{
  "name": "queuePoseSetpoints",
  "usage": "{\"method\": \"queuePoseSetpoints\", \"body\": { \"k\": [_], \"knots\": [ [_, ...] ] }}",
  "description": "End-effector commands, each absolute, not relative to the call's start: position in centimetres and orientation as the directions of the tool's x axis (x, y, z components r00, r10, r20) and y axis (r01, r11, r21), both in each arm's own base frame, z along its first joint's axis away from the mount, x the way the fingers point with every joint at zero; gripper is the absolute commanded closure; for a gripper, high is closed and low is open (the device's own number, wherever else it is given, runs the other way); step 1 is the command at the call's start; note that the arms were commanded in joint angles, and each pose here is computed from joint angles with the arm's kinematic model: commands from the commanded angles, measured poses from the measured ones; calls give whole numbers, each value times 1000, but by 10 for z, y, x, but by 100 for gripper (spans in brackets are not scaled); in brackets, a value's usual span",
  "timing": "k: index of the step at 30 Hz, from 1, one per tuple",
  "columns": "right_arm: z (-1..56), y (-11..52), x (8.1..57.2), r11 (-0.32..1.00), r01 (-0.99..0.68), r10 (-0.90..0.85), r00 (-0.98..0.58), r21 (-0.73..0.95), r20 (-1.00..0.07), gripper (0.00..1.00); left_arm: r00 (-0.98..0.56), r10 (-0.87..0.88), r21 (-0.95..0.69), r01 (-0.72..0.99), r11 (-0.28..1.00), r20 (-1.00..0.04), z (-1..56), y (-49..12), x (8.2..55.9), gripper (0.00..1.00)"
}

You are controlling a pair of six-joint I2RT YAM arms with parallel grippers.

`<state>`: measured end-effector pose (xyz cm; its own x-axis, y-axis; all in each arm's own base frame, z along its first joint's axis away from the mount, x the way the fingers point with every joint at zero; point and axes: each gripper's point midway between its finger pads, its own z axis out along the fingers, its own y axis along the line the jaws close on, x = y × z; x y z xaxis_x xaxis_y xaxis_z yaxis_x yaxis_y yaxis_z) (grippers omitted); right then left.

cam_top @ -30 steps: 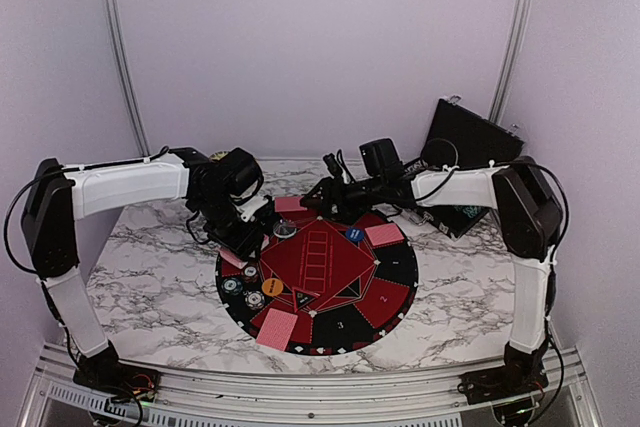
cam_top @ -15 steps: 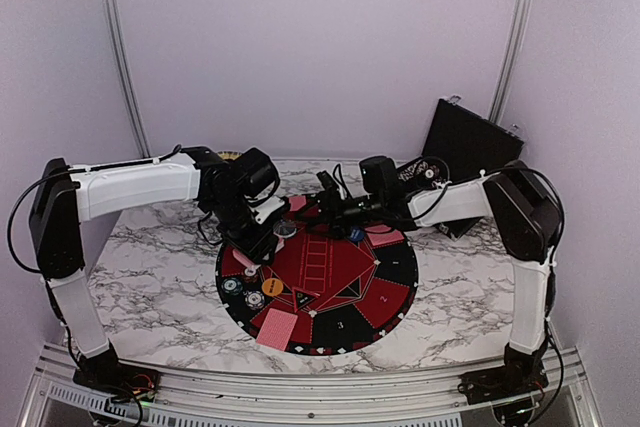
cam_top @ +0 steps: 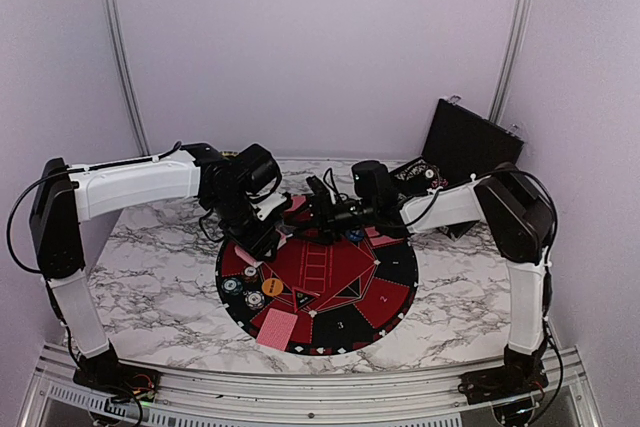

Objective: Distribute texas hold em gaming equipment
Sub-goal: Pick up the poker card from the face-down deck piles.

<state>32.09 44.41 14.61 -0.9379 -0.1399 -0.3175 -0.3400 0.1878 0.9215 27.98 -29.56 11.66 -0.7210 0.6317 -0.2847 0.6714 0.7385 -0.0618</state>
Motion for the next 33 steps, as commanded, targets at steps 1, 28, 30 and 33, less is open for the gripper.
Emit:
{"method": "queuePoseSetpoints", "body": {
  "k": [1,28,30,33],
  "knots": [
    [153,459,313,136,-349,-161,-931,927,-327,30,-717,634,-57,674,736,-290,123,-300,281,70],
    [135,489,301,120,-313,-213,-935,942,-284,36,-703,644,-45,685,727,-302,127,-302,284,70],
    [130,488,302,143,-317,-209,-936,937,-285,37,-703,643,-42,684,728,-304,128,-301,284,70],
    [125,484,306,181,-321,-196,-938,930,-285,43,-702,643,-38,684,729,-306,130,-300,284,70]
  ]
}}
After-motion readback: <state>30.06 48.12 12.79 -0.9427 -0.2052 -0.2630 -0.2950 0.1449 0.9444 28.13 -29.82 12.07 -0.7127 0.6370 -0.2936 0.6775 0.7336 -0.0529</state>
